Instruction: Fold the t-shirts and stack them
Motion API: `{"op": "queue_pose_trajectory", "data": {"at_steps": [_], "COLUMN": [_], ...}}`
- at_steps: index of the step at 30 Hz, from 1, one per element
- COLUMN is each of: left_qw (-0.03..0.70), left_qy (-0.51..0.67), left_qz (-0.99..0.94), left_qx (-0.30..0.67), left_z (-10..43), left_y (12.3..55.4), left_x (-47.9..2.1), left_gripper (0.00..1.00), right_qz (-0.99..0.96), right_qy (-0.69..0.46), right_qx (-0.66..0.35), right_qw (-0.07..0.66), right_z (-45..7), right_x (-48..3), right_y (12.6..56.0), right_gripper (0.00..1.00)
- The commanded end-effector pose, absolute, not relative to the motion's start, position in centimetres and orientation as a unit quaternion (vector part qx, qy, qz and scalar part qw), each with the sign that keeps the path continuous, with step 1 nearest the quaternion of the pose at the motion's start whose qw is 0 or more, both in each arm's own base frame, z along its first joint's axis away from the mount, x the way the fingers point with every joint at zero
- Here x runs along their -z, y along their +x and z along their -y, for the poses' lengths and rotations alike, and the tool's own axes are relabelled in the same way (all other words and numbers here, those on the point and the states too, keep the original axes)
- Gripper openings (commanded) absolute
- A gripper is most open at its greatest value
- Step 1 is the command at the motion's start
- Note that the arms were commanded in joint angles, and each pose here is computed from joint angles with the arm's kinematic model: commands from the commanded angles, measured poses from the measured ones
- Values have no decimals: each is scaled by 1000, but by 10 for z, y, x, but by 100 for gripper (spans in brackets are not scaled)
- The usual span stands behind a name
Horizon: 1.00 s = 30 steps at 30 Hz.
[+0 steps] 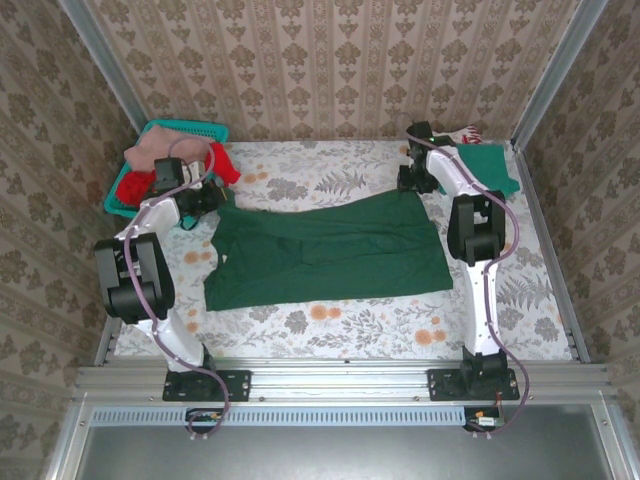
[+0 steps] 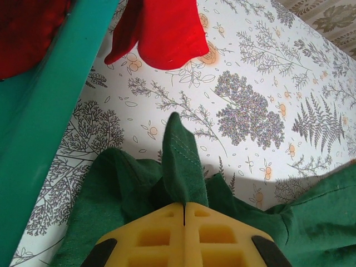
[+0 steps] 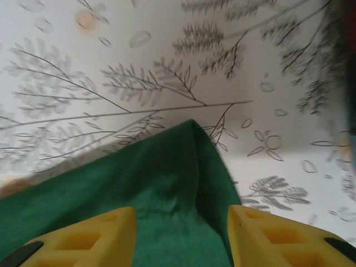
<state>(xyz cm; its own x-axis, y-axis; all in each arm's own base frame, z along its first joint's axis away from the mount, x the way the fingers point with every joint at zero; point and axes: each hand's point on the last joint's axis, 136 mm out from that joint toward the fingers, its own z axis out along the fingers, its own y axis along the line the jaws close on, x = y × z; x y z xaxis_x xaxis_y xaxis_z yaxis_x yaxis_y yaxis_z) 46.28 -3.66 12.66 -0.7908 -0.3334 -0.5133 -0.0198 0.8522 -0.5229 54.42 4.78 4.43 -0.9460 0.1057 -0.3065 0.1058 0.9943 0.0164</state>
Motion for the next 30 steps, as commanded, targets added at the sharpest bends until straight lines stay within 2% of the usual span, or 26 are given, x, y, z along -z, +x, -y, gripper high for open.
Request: {"op": "queue_pose_trajectory", "data": {"at_steps": [1,4,12,20,24,26,30], "left_qw": [313,311,312,311,310,310,316], "left_qy": [-79,-80,-80,-79,-80,-80,-78], "left_qz": [-911,-911,-910,-910,-910,-909,-906], "left_qx": [258,258,261,263,265,265,270], "left_z": [40,39,40,40,41,41,42], "left_y": [467,466,468,470,471,472,476], "left_x": [-131,-129,-132,-131,-131,-132,-143], "left_gripper": [0,0,0,0,0,0,0], "right_qz": [-989,-989,-989,-990,-989,-989,-985], "right_qy": [47,47,50,48,52,51,49], "right_qx": [-3,-10,-8,-17,-22,-21,-11], "right_qw": [143,142,139,133,134,140,164], "right_z": [-48,-50,-49,-52,-53,-53,-49], "right_x": [-43,-38,-32,-23,-24,-30,-60], "right_y": [542,544,546,549,551,553,555], "right_gripper": [49,47,32,37,24,14,3]}}
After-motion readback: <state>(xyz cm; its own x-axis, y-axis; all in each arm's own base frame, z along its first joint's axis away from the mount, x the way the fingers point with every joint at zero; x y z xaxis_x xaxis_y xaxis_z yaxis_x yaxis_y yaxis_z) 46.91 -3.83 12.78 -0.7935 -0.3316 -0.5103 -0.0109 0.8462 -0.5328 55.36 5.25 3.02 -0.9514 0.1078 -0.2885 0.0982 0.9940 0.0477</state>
